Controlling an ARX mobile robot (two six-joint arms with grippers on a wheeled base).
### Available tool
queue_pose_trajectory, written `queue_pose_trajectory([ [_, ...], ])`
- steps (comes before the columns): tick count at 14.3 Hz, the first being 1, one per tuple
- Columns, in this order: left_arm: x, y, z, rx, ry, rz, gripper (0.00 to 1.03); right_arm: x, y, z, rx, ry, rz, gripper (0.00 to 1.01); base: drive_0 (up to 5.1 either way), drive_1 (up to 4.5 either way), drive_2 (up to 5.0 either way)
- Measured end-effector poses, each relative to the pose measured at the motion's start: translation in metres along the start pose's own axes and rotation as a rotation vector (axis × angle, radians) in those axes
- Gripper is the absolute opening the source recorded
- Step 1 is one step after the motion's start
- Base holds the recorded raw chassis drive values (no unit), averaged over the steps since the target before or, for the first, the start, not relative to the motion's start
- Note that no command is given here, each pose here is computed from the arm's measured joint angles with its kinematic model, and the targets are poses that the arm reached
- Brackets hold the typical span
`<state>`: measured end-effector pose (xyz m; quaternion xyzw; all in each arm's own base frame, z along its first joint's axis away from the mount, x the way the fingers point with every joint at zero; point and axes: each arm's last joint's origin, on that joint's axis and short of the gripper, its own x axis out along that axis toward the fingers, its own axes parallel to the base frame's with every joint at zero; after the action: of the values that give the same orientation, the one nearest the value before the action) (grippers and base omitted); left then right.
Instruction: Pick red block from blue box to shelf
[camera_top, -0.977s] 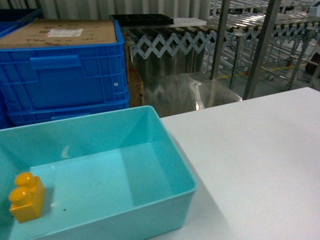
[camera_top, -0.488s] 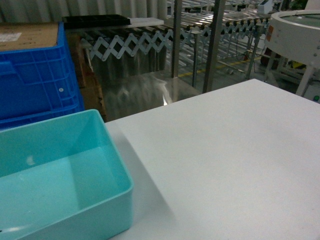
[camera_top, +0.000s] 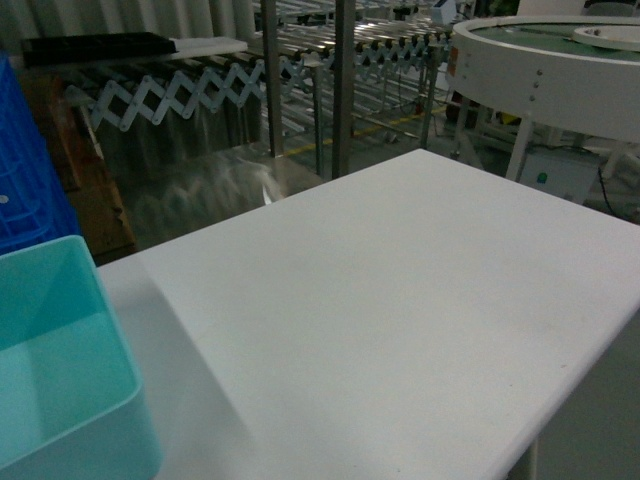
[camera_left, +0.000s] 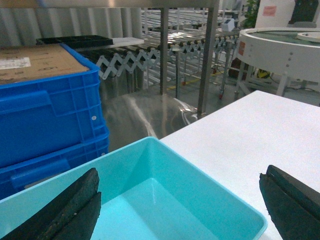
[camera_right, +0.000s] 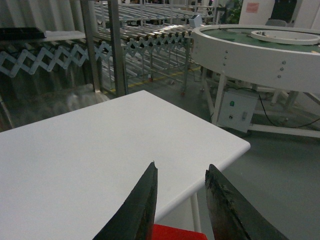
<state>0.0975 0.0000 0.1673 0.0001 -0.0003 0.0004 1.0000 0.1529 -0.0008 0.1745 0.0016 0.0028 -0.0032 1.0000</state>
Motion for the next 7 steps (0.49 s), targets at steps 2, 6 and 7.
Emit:
queue_pose_trajectory([
  [2, 0.0, 0.0, 0.0, 0.0, 0.0, 0.0, 0.98, 0.0, 0.0, 0.0, 0.0, 0.0, 0.0, 0.25, -1.6, -1.63, -1.6],
  [6, 0.0, 0.0, 0.0, 0.0, 0.0, 0.0, 0.98, 0.0, 0.0, 0.0, 0.0, 0.0, 0.0, 0.25, -1.6, -1.63, -1.6],
  [7, 0.0, 0.0, 0.0, 0.0, 0.0, 0.0, 0.98, 0.0, 0.0, 0.0, 0.0, 0.0, 0.0, 0.25, -1.6, -1.63, -1.6],
])
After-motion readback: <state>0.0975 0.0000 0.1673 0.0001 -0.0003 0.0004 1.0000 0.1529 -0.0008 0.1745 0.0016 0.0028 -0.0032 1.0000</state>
